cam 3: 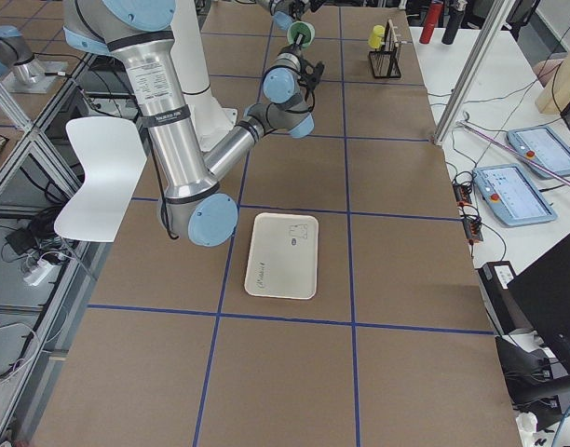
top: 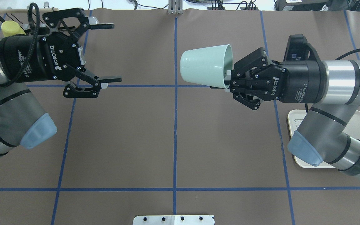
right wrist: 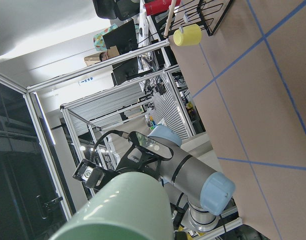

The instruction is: Left arm grabs green cup and hands to right arm on tray

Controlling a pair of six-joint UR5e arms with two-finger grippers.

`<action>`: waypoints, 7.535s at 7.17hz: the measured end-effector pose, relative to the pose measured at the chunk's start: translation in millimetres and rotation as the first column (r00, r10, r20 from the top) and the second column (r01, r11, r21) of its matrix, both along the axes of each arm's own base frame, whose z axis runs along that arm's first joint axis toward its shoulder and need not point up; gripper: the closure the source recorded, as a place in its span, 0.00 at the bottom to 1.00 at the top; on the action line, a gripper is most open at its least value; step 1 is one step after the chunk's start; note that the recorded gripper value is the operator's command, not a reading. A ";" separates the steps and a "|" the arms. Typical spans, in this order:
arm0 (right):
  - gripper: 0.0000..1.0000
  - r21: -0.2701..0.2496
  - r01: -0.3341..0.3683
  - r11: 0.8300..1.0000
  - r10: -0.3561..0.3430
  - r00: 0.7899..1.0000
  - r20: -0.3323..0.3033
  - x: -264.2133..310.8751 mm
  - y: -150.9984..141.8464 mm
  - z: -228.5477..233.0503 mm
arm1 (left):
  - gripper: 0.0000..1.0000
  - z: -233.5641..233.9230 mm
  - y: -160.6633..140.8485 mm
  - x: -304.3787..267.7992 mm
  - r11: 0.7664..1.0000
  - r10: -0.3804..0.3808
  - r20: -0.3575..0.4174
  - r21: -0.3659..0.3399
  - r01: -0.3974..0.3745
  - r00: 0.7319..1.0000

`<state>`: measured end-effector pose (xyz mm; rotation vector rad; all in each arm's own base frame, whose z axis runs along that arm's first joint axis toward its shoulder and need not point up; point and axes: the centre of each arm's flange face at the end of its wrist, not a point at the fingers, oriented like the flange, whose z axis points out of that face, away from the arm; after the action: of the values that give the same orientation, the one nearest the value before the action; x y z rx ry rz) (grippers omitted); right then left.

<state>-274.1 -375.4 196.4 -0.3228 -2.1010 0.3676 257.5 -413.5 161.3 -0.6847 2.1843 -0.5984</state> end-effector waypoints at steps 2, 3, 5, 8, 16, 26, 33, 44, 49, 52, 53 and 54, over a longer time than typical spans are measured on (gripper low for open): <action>1.00 0.008 -0.004 1.000 0.005 0.987 -0.160 24.7 -21.6 58.1 | 0.00 1.9 -28.9 -2.0 0.993 -0.107 0.219 0.069 0.094 0.970; 1.00 0.011 -0.005 1.000 0.008 0.967 -0.255 41.1 -37.8 88.0 | 0.00 5.0 -44.1 -4.6 0.987 -0.144 0.346 0.123 0.107 0.927; 1.00 0.010 -0.001 1.000 0.005 0.906 -0.424 84.6 -64.8 134.5 | 0.00 24.8 -77.5 -28.0 0.972 -0.202 0.569 0.215 0.093 0.797; 1.00 0.052 -0.041 0.998 0.064 0.807 -0.587 139.1 -52.0 230.7 | 0.00 76.5 -104.1 -60.1 0.958 -0.255 0.785 0.284 0.038 0.564; 1.00 0.287 0.131 0.949 0.193 0.479 -0.856 177.0 3.9 384.2 | 0.00 232.7 -91.1 -169.3 0.793 -0.483 0.868 0.489 -0.363 0.115; 1.00 0.071 0.354 0.932 -0.059 0.341 -0.938 123.3 -10.7 408.7 | 0.00 254.6 -80.1 -188.8 0.781 -0.456 0.888 0.434 -0.449 0.064; 0.00 0.051 0.351 0.935 -0.076 0.340 -0.937 124.2 -23.3 405.3 | 0.00 254.9 -81.0 -187.8 0.786 -0.446 0.893 0.426 -0.448 0.065; 0.00 0.287 0.283 0.915 0.219 0.248 -0.944 306.7 -79.1 384.8 | 0.00 390.8 -40.5 -306.3 0.718 -0.374 0.904 0.423 -0.552 0.206; 0.00 0.283 0.239 0.929 0.230 0.226 -0.946 343.6 -79.8 370.7 | 0.00 430.8 -17.8 -308.1 0.744 -0.309 0.932 0.361 -0.562 0.191; 0.00 0.282 0.315 0.906 0.210 0.242 -0.947 309.1 -79.2 372.8 | 0.00 431.8 -11.9 -307.5 0.744 -0.306 0.933 0.358 -0.564 0.189; 0.00 0.294 0.337 0.894 0.219 0.243 -0.945 307.7 -75.8 374.6 | 0.00 431.4 -11.8 -307.5 0.743 -0.308 0.933 0.358 -0.565 0.187; 0.00 0.301 0.349 0.887 0.226 0.241 -0.944 312.9 -67.4 380.6 | 0.00 431.8 -10.9 -307.4 0.743 -0.307 0.933 0.358 -0.565 0.188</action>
<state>38.7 -442.9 577.1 0.1406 -0.7905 -0.0538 -49.8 -424.4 593.1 0.0286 0.8362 0.0021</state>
